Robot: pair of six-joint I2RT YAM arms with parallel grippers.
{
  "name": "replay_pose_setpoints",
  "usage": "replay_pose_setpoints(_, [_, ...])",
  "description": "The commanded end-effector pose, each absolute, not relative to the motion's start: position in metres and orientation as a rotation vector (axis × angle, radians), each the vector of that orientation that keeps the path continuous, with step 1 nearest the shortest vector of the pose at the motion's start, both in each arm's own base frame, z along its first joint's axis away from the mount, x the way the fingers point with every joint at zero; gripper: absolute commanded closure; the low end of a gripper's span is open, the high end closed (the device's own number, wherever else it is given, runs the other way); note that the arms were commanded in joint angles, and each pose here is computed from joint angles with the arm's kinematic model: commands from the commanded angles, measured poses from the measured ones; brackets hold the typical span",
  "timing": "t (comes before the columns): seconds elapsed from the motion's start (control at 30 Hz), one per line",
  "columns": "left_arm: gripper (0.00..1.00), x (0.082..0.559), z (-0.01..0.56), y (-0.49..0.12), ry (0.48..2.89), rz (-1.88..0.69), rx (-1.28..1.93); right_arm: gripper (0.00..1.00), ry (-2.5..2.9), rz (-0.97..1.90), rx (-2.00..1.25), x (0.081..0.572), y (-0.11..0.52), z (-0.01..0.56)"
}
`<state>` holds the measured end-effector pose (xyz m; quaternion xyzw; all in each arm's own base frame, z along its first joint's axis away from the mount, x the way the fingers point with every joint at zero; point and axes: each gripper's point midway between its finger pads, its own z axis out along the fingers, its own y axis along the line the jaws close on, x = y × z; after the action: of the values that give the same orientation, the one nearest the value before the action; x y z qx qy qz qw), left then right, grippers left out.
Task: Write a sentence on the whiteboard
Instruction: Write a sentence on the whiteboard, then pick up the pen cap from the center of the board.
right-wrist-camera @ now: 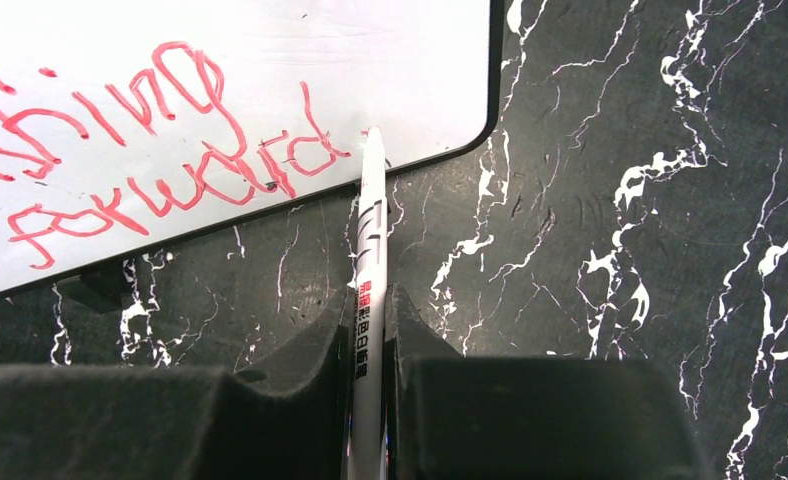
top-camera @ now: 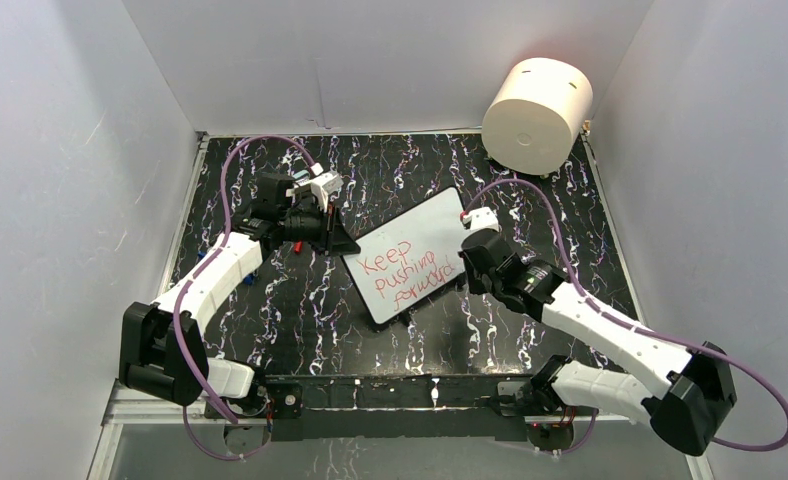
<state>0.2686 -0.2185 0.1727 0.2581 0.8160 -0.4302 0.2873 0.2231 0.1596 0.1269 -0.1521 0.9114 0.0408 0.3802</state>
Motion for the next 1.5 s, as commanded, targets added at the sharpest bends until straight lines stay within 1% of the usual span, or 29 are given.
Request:
replay_pose_setpoints(0.0, [0.83, 0.286, 0.159, -0.198, 2.267, -0.934, 0.623, 1.00, 2.269, 0.118, -0.352, 0.226, 0.155, 0.152])
replay_pose_setpoints(0.33, [0.51, 0.307, 0.220, -0.181, 2.143, -0.748, 0.507, 1.00, 2.210, 0.141, -0.310, 0.220, 0.143, 0.175])
replay_pose_setpoints(0.5, [0.40, 0.312, 0.245, -0.163, 2.112, -0.618, 0.449, 1.00, 2.174, 0.148, -0.294, 0.218, 0.137, 0.186])
replay_pose_setpoints(0.6, [0.32, 0.318, 0.249, -0.144, 2.114, -0.486, 0.381, 1.00, 2.153, 0.150, -0.288, 0.218, 0.135, 0.191])
replay_pose_setpoints(0.63, [0.31, 0.320, 0.246, -0.136, 2.124, -0.436, 0.356, 1.00, 2.145, 0.150, -0.287, 0.218, 0.134, 0.193])
replay_pose_setpoints(0.77, [0.29, 0.333, 0.231, -0.101, 2.182, -0.262, 0.220, 1.00, 2.104, 0.167, -0.288, 0.217, 0.132, 0.204])
replay_pose_setpoints(0.87, [0.30, 0.341, 0.211, -0.079, 2.247, -0.210, 0.106, 1.00, 2.084, 0.163, -0.291, 0.217, 0.129, 0.209])
replay_pose_setpoints(1.0, [0.32, 0.349, 0.179, -0.061, 2.340, -0.128, 0.036, 1.00, 2.055, 0.177, -0.286, 0.215, 0.126, 0.213])
replay_pose_setpoints(1.23, [0.38, 0.363, 0.119, -0.058, 2.536, -0.062, 0.057, 1.00, 2.018, 0.191, -0.272, 0.213, 0.122, 0.218])
replay_pose_setpoints(1.37, [0.42, 0.366, 0.094, -0.057, 2.625, -0.037, 0.077, 1.00, 2.011, 0.194, -0.266, 0.211, 0.120, 0.218])
replay_pose_setpoints(1.47, [0.47, 0.368, 0.082, -0.054, 2.665, -0.008, 0.088, 1.00, 2.010, 0.197, -0.263, 0.210, 0.119, 0.217])
